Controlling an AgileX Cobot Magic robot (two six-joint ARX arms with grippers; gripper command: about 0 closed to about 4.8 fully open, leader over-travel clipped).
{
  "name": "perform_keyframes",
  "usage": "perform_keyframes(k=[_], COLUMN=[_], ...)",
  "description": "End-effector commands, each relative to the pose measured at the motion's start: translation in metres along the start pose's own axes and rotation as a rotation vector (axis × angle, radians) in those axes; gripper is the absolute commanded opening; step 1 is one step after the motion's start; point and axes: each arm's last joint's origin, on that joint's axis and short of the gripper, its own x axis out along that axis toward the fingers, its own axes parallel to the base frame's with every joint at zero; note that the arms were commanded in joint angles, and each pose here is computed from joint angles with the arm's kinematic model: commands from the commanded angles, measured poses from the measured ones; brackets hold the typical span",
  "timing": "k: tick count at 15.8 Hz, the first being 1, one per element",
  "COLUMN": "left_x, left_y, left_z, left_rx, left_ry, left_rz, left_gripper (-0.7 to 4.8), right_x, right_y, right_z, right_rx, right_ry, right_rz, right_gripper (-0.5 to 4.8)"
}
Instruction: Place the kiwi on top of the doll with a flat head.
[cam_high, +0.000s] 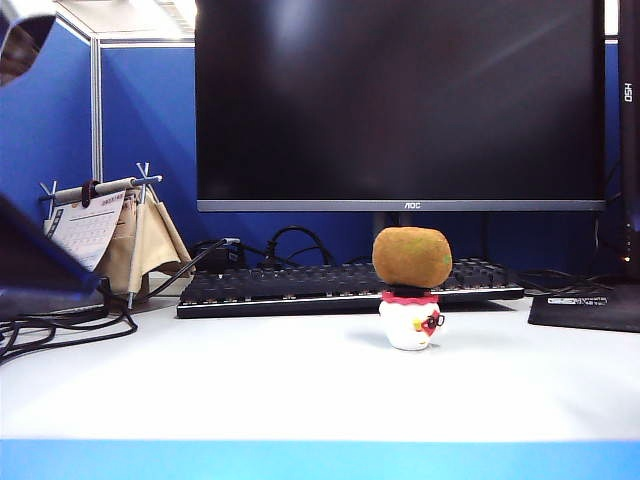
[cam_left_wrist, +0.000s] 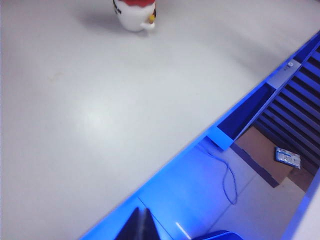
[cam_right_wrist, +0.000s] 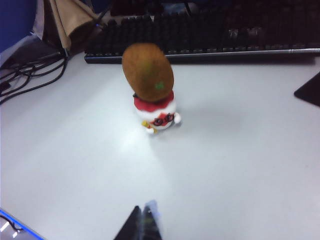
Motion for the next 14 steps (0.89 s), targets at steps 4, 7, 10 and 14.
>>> perform_keyframes(k=[4, 7, 10, 14], left_x=[0.003, 0.006, 0.005, 0.004], left_y=[0.002, 0.008, 0.009, 0.009], left_z=[-0.014, -0.034, -0.044, -0.046], left_rx=[-0.059, -0.060, -0.114, -0.238], left_ry=[0.030, 0.079, 0.164, 0.176], left_rz=[0.025, 0.138, 0.157, 0.174], left_gripper=[-0.05, -0.05, -0.05, -0.05], right_x=[0.000, 0.000, 0.000, 0.000], right_y=[-0.002, -0.002, -0.002, -0.002], right_z=[-0.006, -0.006, -0.006, -0.006], right_rx=[0.017, 0.017, 0.024, 0.058], right_ry=[-0.050, -0.051, -0.052, -0.053], right_rz=[-0.018, -0.014, -0.013, -0.011], right_gripper=[-0.01, -0.01, -0.01, -0.01])
